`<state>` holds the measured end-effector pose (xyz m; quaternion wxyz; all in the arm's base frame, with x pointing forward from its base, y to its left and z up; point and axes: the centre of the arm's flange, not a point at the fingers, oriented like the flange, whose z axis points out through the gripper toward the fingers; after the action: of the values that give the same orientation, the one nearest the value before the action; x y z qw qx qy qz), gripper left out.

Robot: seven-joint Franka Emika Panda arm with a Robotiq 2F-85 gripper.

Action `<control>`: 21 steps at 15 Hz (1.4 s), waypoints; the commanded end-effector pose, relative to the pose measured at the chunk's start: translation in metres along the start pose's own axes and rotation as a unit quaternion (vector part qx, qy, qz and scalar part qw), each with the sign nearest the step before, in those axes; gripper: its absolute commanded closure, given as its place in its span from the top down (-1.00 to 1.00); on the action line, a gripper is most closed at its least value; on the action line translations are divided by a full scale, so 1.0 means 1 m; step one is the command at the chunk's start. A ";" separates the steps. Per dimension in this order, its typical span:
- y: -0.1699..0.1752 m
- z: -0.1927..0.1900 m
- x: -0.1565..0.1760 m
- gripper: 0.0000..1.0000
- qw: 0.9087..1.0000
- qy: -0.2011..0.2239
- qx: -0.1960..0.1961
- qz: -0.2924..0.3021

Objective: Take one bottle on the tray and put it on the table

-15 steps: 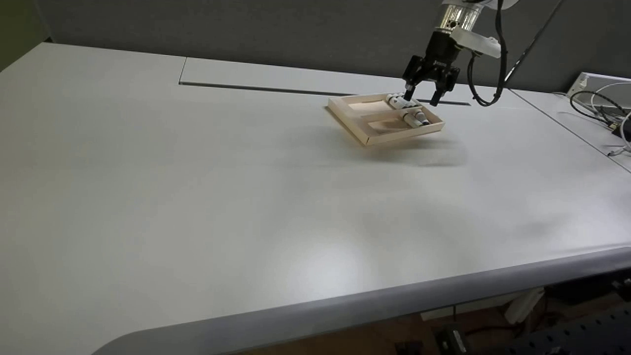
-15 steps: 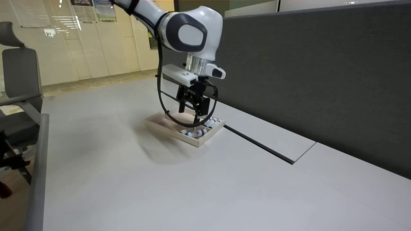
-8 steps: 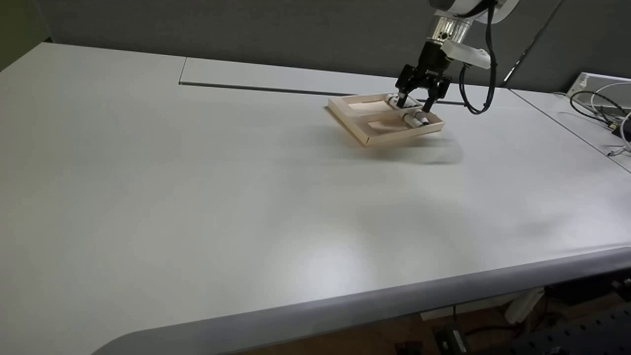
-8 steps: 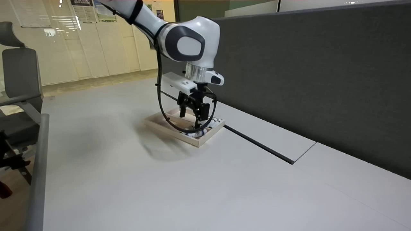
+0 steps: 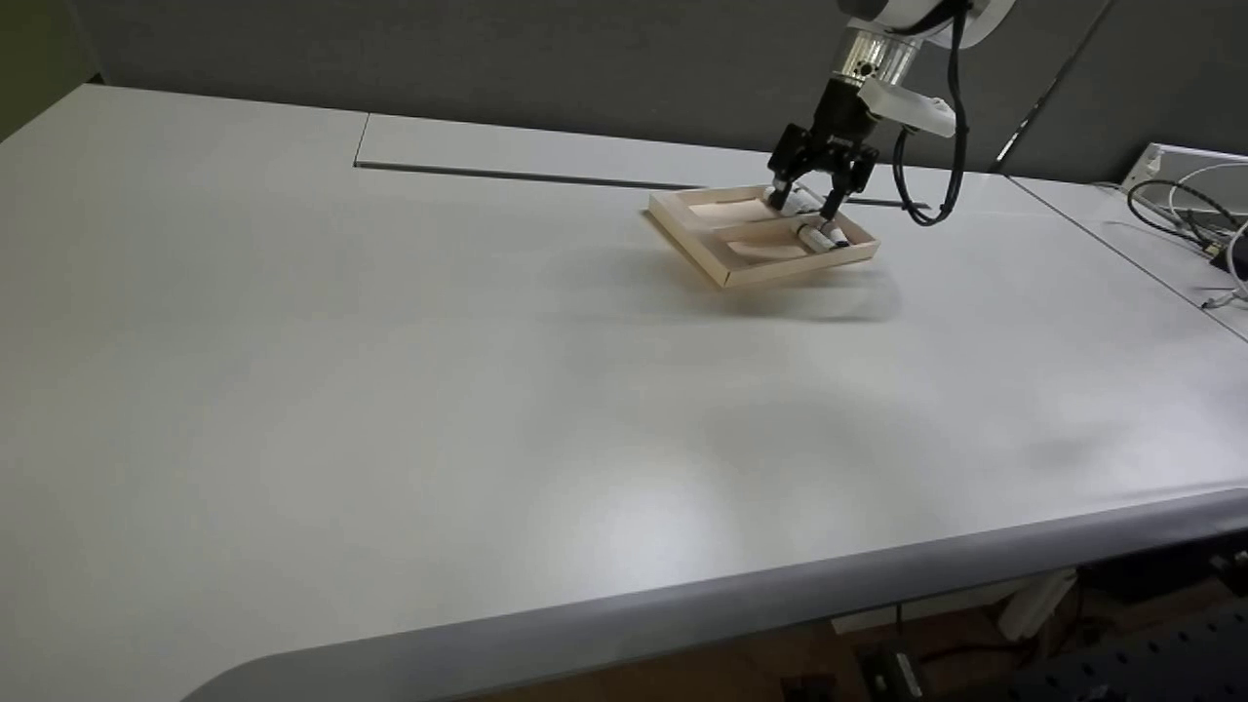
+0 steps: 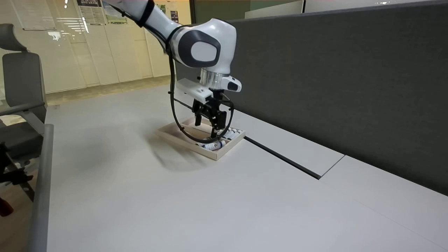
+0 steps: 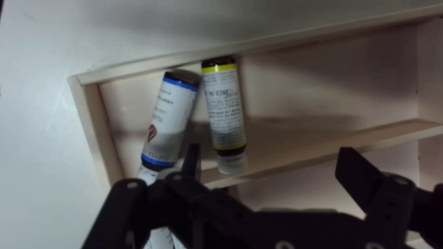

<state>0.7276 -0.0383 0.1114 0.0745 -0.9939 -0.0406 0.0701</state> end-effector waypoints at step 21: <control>-0.009 0.015 -0.001 0.75 1.000 0.011 0.017 -0.016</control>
<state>0.7276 -0.0222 0.0968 0.0863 -0.9928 -0.0597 0.0570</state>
